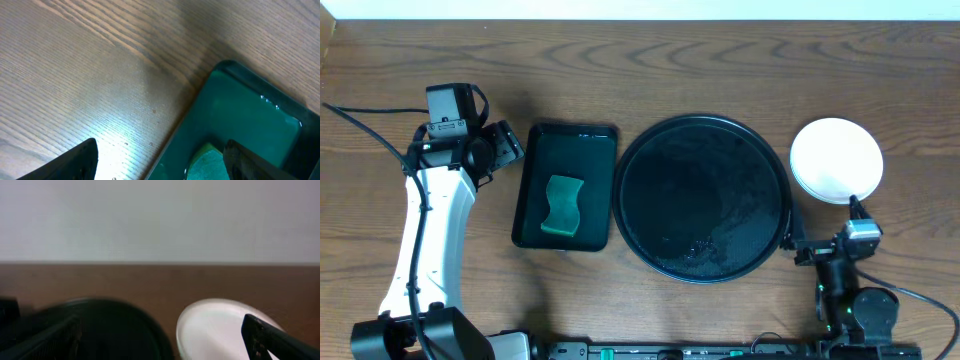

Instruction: Clean dirty plates on tray and stack at the side

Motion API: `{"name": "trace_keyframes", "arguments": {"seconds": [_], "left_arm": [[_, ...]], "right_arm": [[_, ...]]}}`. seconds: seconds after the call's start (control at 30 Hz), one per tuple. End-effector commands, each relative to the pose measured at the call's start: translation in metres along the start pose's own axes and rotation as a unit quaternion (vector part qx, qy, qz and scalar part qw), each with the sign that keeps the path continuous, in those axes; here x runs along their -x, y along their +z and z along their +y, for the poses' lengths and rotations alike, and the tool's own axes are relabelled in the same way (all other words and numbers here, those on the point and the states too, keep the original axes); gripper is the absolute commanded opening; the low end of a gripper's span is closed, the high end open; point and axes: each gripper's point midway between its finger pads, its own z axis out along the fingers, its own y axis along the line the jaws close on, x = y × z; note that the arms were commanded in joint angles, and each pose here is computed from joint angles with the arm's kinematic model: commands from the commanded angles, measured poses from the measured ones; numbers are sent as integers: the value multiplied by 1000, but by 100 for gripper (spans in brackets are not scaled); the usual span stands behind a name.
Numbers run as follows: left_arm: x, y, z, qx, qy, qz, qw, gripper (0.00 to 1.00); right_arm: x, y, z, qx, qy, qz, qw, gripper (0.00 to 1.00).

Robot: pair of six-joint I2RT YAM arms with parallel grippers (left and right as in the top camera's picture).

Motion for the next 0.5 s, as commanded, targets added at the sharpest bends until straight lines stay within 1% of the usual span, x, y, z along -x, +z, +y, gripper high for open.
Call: {"name": "trace_keyframes", "arguments": {"seconds": [0.0, 0.47], "left_arm": [[7, -5, 1, 2, -7, -11, 1000, 80], [7, -4, 1, 2, -7, -11, 1000, 80]], "right_arm": [[-15, -1, -2, -2, -21, 29, 999, 99], [-14, -1, -1, 0, -21, 28, 999, 99]]}}
